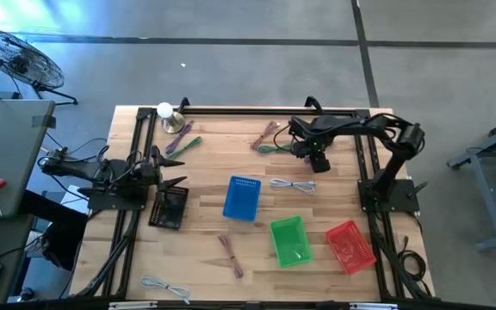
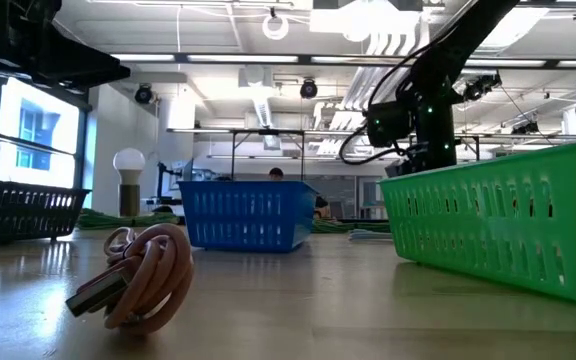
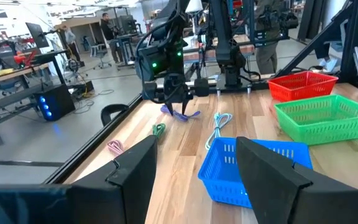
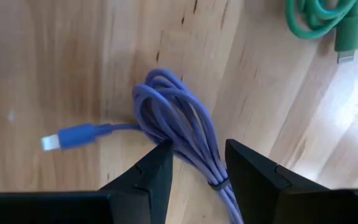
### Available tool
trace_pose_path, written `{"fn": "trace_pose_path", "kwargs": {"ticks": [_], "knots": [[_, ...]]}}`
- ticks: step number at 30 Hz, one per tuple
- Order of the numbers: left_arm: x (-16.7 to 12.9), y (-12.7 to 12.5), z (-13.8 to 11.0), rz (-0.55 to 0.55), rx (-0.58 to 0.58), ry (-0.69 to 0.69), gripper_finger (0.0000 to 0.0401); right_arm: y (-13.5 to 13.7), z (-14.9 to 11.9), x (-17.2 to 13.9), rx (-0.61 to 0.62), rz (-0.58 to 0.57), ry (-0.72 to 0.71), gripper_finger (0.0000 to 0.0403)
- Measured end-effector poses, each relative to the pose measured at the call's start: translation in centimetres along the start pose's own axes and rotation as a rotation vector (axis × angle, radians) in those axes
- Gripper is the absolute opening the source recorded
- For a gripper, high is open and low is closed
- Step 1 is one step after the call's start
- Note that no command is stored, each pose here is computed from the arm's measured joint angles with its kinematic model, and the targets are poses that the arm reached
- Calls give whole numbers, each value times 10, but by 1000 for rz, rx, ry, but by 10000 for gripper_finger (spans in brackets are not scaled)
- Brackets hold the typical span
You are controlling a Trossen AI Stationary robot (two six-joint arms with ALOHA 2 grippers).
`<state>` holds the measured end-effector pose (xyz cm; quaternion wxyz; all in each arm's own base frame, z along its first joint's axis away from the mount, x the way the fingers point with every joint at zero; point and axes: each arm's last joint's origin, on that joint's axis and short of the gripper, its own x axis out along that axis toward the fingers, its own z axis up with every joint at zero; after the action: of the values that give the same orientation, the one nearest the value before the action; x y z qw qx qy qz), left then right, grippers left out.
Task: Pick & Place USB Port
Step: Put the right blue USB cable into the black bin
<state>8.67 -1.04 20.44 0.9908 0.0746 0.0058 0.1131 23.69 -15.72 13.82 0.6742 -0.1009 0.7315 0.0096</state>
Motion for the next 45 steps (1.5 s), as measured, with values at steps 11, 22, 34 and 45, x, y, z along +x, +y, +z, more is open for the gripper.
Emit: {"fn": "trace_pose_path", "kwargs": {"ticks": [11,22,34,45], "knots": [[0,1,0,33,-7,6,214,0,2,6,118,12,9,13],[0,1,1,36,-124,-3,214,9,8,-32,184,-189,40,4],[5,-3,13,-50,-130,-106,214,67,58,-196,34,-200,-874,1],[42,-24,33,-116,-113,-308,214,115,88,-244,-213,-179,-1242,0]]}}
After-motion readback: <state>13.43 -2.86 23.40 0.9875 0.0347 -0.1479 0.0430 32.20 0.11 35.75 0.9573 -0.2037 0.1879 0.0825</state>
